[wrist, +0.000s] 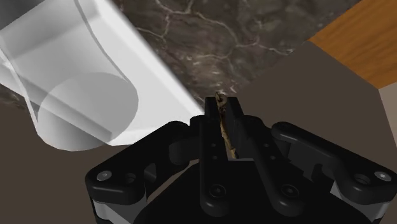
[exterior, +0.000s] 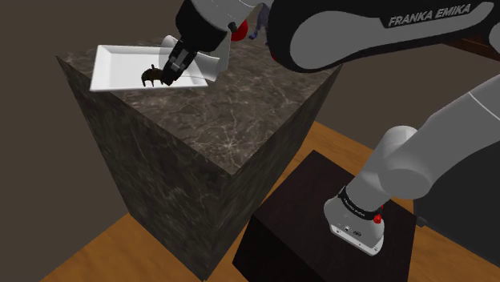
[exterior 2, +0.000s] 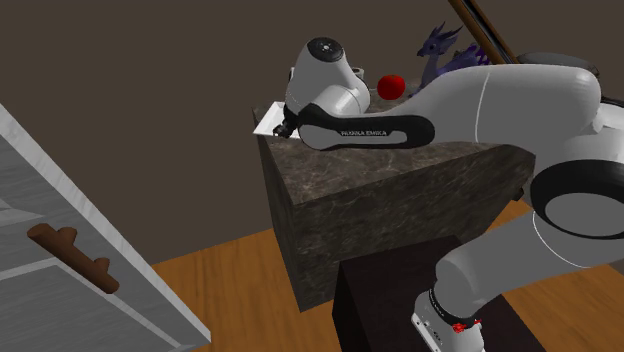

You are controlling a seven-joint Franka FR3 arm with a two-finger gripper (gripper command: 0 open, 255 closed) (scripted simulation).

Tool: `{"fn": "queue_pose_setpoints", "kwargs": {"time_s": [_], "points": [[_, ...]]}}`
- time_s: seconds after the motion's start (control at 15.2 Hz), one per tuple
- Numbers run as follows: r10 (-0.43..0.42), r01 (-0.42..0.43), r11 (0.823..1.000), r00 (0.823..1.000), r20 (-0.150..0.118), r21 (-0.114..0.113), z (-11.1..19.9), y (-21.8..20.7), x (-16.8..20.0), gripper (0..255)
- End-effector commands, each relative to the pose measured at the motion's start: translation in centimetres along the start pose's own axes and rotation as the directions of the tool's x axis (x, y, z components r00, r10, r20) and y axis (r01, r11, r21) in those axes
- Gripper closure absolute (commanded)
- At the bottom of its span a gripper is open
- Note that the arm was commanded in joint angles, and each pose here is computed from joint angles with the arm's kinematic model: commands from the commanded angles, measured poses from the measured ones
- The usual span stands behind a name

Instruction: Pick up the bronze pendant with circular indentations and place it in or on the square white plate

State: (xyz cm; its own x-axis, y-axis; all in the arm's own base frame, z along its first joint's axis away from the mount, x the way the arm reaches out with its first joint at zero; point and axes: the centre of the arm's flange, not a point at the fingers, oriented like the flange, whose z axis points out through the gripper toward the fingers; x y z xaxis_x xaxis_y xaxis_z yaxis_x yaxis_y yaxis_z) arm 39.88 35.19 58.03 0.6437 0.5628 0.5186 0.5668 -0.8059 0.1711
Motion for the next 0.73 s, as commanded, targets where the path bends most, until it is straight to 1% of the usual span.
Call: {"fn": "queue_pose_setpoints", "kwargs": {"time_s": [0.0, 0.26, 0.66], "points": [[0.0, 0.0, 1.0, 1.0, 0.0, 0.0, -0.9, 0.2, 0.6, 255], [0.0, 0.0, 1.0, 1.0, 0.0, 0.0, -2.3, 0.5, 1.4, 255], [0.0, 0.0, 1.0, 1.0, 0.0, 0.0, 1.2, 6.7, 5.0, 255]]}}
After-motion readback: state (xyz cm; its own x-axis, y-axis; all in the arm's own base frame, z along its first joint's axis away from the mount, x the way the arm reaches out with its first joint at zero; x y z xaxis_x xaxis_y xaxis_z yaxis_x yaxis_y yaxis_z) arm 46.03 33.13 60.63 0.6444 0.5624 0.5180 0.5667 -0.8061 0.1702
